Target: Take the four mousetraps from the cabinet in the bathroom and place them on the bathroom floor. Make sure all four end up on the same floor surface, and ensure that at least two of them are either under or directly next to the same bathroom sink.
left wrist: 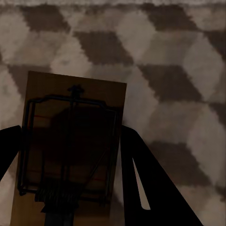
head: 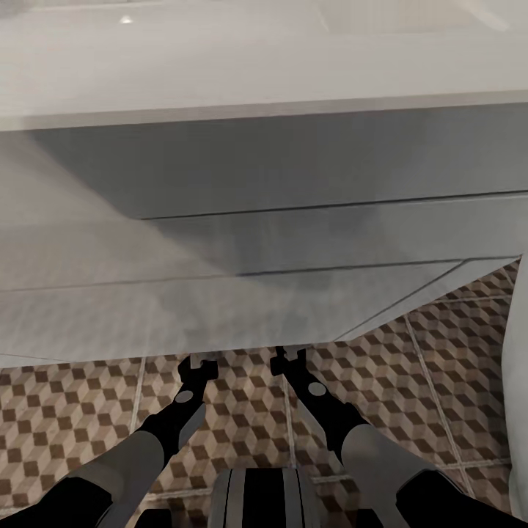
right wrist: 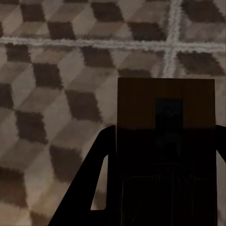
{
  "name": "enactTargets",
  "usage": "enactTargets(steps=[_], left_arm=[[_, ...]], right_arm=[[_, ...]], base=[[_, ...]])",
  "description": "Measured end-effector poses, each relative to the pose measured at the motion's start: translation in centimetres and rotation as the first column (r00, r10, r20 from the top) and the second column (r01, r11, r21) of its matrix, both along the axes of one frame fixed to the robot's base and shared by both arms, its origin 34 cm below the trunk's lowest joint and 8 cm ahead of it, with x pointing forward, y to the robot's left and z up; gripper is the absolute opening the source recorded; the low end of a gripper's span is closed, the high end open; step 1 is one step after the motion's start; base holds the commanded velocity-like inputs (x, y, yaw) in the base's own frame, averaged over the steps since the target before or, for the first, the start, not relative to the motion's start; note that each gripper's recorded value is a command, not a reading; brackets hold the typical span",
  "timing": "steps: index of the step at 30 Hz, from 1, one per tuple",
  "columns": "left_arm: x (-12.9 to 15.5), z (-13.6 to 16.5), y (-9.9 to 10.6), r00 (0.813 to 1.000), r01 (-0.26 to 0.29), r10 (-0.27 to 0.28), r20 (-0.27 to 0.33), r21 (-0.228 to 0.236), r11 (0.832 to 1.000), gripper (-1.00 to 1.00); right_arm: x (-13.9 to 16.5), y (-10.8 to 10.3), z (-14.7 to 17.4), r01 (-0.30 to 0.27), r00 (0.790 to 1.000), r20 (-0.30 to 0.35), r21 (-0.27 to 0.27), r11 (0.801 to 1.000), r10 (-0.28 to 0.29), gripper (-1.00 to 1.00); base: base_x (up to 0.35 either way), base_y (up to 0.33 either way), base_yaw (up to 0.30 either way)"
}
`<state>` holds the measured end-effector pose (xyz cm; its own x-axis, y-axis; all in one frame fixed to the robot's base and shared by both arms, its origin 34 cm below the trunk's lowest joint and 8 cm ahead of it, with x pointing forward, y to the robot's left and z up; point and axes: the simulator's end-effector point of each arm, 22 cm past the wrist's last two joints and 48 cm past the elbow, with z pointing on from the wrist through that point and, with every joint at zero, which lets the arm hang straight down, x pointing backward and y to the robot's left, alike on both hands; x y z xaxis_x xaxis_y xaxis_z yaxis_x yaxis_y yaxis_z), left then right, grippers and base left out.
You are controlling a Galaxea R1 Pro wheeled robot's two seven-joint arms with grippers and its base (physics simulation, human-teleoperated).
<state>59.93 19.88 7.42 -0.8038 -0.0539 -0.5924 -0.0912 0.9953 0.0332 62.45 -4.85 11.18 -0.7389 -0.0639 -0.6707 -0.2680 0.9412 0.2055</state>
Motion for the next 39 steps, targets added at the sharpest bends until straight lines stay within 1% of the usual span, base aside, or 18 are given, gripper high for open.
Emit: enactTargets(steps=[12, 39], left_arm=[[-0.04, -0.01, 0.03, 1.000, -0.001, 0.001, 0.000, 0.000, 1.000, -1.00], [-0.17, -0.04, 0.06, 1.000, -0.004, 0.004, -0.001, 0.000, 1.000, -1.00]], right_arm=[[0.38, 0.04, 0.34, 0.005, 1.000, 0.020, 0.006, 1.000, -0.005, -1.00], [0.44, 0.04, 0.39, 0.006, 1.000, 0.023, 0.007, 1.000, -0.006, -1.00]], base=[[0.003, 0.000, 0.000], [0.026, 0.000, 0.000]])
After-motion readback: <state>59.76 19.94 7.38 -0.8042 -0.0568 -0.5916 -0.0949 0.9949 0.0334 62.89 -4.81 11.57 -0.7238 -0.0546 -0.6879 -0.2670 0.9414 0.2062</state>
